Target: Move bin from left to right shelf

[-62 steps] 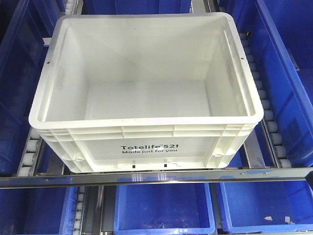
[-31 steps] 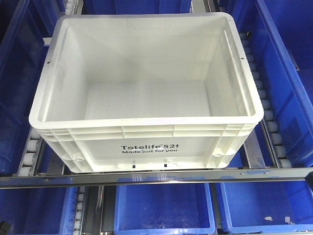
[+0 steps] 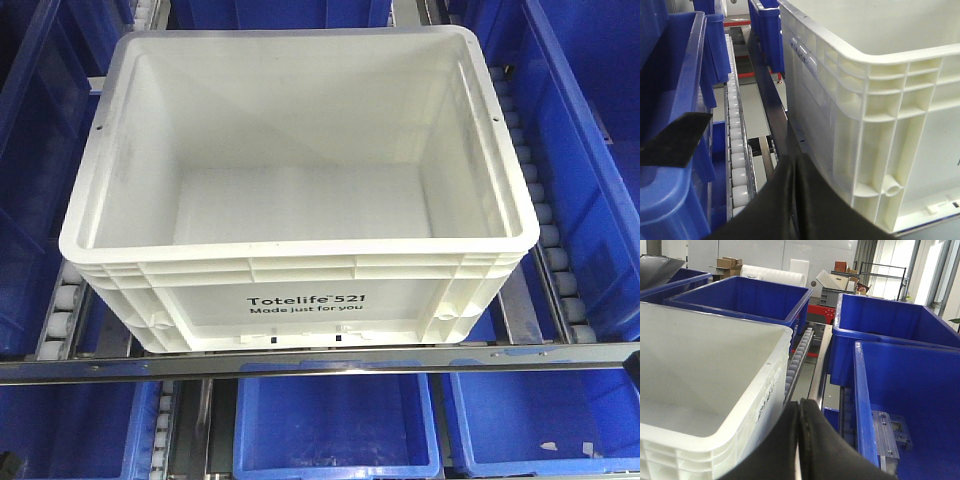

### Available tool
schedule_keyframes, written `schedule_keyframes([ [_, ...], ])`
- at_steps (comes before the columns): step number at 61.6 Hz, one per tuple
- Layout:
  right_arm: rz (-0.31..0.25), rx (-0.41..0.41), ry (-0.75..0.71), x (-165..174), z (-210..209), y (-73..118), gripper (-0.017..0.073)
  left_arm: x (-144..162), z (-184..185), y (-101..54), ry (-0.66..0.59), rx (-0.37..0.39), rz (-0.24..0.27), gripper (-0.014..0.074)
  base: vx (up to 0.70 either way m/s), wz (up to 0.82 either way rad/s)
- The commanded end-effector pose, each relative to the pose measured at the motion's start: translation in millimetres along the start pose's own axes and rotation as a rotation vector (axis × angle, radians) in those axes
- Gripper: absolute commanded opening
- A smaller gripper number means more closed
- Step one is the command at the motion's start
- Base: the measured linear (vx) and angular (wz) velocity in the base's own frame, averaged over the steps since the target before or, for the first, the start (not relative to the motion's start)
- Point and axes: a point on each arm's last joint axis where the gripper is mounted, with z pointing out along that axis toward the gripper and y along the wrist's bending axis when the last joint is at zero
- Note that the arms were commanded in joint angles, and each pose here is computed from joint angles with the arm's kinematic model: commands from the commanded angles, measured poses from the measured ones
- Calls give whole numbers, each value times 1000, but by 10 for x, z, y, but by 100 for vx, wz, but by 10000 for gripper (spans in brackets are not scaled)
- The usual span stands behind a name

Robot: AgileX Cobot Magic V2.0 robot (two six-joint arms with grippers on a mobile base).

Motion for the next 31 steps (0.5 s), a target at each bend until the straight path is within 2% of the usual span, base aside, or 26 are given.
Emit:
schedule_keyframes([
  [1,1,38,-82,-152,2,-46,-7,-151,-30,7,-105,-3,-8,-9,0,0],
  [12,0,38,-82,-152,2,-45,-7,-151,-30,7,-105,-3,-8,-9,0,0],
  [19,-38,32,-82,-152,-2,-39,-7,-151,-30,7,-105,-3,-8,-9,0,0],
  [26,31,17,-76,-66,-65,-16,-7,-151,-30,7,-105,-3,-8,-9,0,0],
  [31,43,20,-95,151,-145,16,-7,-151,-30,7,-105,-3,-8,-9,0,0],
])
